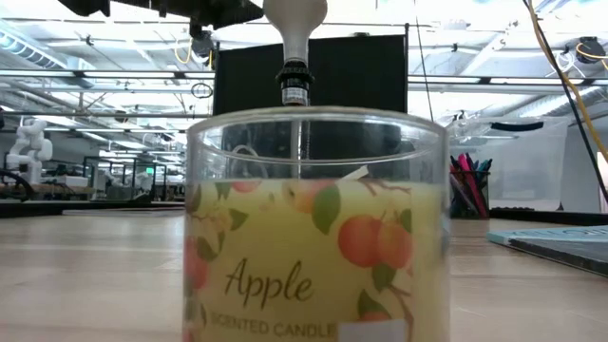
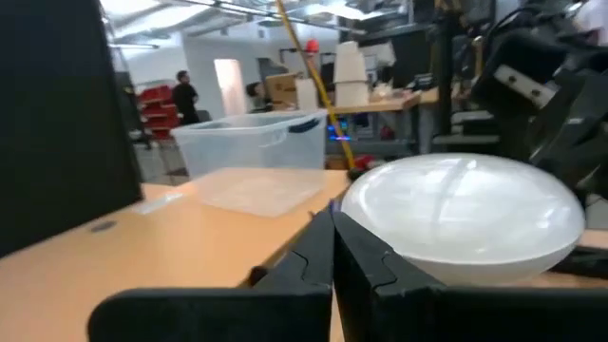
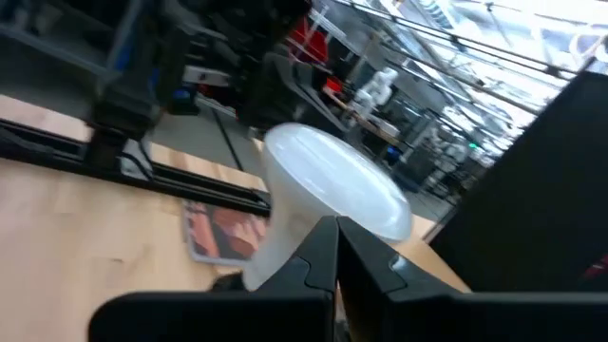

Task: Screw lightbulb
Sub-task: Remove the lightbulb from the lamp

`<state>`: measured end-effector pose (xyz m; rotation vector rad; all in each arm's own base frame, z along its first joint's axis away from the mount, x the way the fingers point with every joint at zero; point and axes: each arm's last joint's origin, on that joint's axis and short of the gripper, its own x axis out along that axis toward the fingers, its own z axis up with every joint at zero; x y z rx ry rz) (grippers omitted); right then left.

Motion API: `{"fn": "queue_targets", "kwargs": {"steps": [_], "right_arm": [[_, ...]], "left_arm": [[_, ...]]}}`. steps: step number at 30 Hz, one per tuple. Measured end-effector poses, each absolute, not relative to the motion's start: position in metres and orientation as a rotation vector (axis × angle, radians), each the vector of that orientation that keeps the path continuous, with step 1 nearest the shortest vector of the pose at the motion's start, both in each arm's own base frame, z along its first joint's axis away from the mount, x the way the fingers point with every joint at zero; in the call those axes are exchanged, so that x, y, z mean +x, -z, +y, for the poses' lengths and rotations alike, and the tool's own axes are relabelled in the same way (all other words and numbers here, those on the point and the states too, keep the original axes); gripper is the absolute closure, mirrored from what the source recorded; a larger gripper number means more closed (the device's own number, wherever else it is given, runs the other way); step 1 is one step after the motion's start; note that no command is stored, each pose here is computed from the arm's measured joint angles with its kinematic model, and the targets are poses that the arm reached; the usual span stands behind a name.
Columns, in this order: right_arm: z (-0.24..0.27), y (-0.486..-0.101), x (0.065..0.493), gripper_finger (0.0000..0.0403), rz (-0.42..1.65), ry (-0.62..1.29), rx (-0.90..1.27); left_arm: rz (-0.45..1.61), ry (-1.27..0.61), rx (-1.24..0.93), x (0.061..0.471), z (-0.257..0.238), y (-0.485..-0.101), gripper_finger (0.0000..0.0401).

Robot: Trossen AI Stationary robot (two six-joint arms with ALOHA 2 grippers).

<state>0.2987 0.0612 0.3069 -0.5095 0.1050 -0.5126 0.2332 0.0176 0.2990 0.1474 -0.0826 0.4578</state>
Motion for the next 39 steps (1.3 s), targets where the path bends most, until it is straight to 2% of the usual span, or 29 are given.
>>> {"fn": "queue_targets", "kwargs": {"steps": [14,39], "right_arm": [[0.040,-0.307,0.304,0.0403,0.097,0.530,-0.500],[0.014,-0.306,0.307,0.0403,0.129,0.611,-0.521]], "left_arm": [[-0.101,-0.308,0.098,0.236,0.024,-0.298,0.0401],[-0.104,-0.208,0.081,0.237,-0.004,-0.298,0.0401]]}}
